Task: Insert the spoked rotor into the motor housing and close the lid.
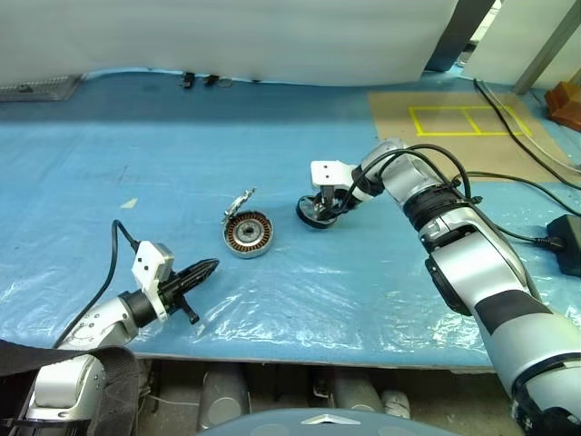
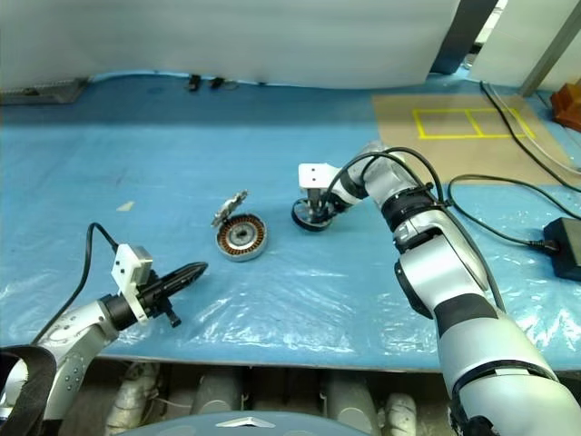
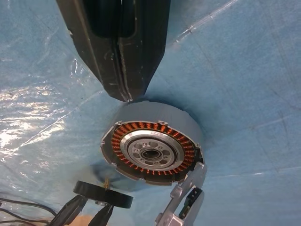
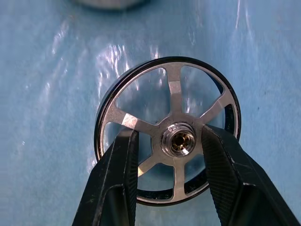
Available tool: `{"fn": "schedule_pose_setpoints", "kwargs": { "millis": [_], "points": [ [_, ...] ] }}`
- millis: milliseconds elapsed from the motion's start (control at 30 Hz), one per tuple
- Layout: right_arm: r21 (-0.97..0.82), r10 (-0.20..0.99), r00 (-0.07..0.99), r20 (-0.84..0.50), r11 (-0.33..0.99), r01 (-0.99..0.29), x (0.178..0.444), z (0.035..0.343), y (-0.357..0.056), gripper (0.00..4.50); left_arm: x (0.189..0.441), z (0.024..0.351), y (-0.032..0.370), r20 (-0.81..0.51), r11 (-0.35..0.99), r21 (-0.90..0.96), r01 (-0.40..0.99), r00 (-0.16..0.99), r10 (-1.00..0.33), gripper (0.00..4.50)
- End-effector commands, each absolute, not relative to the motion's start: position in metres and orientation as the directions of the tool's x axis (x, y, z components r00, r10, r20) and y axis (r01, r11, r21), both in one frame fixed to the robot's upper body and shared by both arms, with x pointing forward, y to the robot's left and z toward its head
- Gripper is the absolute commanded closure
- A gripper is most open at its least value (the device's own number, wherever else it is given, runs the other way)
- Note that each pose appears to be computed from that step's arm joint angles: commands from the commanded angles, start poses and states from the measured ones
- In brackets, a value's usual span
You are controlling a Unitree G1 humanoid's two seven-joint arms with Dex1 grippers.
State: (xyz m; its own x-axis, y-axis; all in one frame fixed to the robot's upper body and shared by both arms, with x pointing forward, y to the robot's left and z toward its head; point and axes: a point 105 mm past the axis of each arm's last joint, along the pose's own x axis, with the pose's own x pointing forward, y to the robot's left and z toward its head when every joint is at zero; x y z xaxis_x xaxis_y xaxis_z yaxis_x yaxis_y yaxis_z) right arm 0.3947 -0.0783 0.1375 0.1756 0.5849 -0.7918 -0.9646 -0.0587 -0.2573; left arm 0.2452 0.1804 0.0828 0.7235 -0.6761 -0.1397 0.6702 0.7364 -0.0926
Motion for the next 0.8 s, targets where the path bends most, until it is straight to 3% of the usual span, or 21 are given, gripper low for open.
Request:
{"fn": "schedule_pose_setpoints", "kwargs": {
  "millis": [33, 133, 267, 400, 800],
  "points": [
    [-0.287, 0.717, 0.139, -0.684, -0.089, -0.954, 0.383, 0.18, -0.053, 2.87, 0.248, 0.095, 0.185, -0.11, 0.742, -0.029, 0.669, 0.736, -0.668, 4.5],
    [-0.252, 0.759, 0.068, -0.647, -0.129, -0.959, 0.364, 0.19, -0.04, 2.87, 0.249, 0.097, 0.185, -0.111, 0.745, -0.02, 0.667, 0.739, -0.665, 4.5],
    [-0.198, 0.76, -0.007, -0.65, -0.177, -0.964, 0.343, 0.181, -0.031, 2.87, 0.25, 0.095, 0.182, -0.117, 0.739, -0.029, 0.673, 0.732, -0.672, 4.5],
    [-0.198, 0.743, -0.005, -0.669, -0.186, -0.962, 0.338, 0.167, -0.026, 2.87, 0.253, 0.096, 0.179, -0.12, 0.732, -0.025, 0.681, 0.725, -0.679, 4.5],
    [-0.202, 0.758, -0.036, -0.651, -0.219, -0.955, 0.326, 0.17, -0.006, 2.87, 0.254, 0.094, 0.177, -0.124, 0.727, -0.039, 0.685, 0.719, -0.684, 4.5]
  ]
}}
